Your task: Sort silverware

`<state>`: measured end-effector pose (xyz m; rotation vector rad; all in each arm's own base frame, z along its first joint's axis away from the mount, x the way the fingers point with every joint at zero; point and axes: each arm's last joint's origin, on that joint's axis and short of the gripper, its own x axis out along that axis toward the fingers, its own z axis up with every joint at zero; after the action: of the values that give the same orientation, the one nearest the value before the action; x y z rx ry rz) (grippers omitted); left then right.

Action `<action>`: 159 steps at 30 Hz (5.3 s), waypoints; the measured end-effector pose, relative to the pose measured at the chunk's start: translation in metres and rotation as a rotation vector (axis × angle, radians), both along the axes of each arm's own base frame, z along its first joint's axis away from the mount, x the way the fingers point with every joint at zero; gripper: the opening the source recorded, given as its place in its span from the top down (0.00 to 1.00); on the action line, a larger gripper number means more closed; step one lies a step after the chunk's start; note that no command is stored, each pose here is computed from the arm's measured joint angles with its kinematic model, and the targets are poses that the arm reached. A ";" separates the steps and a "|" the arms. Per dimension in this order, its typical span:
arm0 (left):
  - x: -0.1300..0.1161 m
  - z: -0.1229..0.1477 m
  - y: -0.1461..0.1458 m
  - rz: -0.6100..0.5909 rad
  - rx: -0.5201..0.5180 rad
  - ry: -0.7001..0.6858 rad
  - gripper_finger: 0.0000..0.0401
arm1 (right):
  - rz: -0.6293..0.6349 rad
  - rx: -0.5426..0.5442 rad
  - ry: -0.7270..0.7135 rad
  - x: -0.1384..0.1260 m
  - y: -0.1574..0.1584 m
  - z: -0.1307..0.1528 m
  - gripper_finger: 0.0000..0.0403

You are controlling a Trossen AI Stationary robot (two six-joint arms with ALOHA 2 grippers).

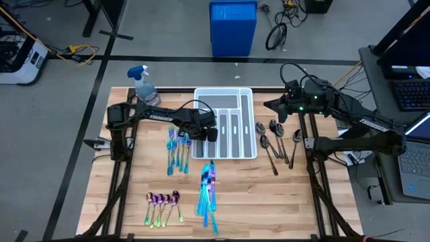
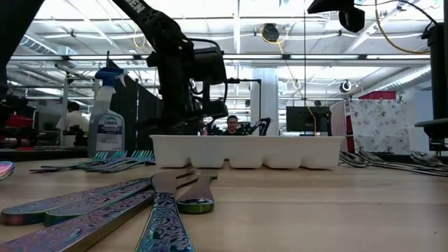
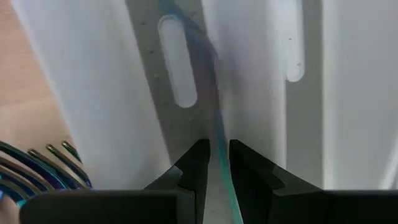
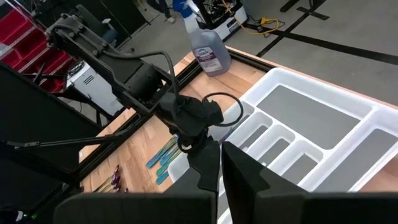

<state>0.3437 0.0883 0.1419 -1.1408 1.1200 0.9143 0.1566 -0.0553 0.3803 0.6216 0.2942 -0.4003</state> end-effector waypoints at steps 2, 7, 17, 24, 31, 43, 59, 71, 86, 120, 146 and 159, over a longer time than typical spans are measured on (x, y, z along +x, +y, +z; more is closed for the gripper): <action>0.000 -0.002 0.000 0.000 -0.003 0.004 0.87 | -0.001 0.002 -0.001 0.000 0.000 0.000 1.00; 0.000 0.005 -0.001 -0.001 0.005 0.006 0.97 | -0.002 0.004 0.000 0.000 0.000 0.000 1.00; 0.003 0.036 -0.001 0.021 0.025 0.000 1.00 | 0.000 -0.002 -0.001 0.000 0.000 0.000 1.00; 0.010 0.055 -0.005 0.069 0.073 0.001 1.00 | 0.000 -0.004 0.001 0.000 0.000 0.000 1.00; -0.001 0.053 -0.008 0.121 0.094 0.124 1.00 | 0.003 -0.010 0.002 0.000 0.000 0.000 1.00; 0.001 0.051 -0.006 0.132 0.162 0.126 0.99 | 0.007 -0.020 0.006 0.000 0.000 0.000 1.00; 0.006 0.045 -0.003 0.117 0.194 0.111 0.70 | 0.008 -0.018 0.012 0.002 -0.001 -0.001 1.00; -0.060 0.106 -0.028 0.186 0.124 0.466 0.69 | -0.013 0.005 0.089 -0.001 0.000 -0.008 1.00; -0.096 0.062 -0.066 0.174 -0.059 0.220 0.69 | -0.073 0.065 0.174 0.003 -0.007 -0.018 1.00; -0.133 -0.014 -0.072 0.296 -0.061 0.191 0.64 | -0.119 0.121 0.167 0.026 -0.018 -0.027 0.85; -0.114 0.016 -0.066 0.201 0.045 0.199 0.99 | -0.117 0.114 0.152 0.027 -0.018 -0.026 0.85; -0.081 0.071 -0.062 0.141 0.090 0.057 0.99 | -0.108 0.096 0.152 0.028 -0.018 -0.025 0.85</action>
<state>0.2623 0.0263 0.2128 -1.1366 1.0433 1.1019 0.1843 -0.0735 0.3554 0.7047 0.4275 -0.5411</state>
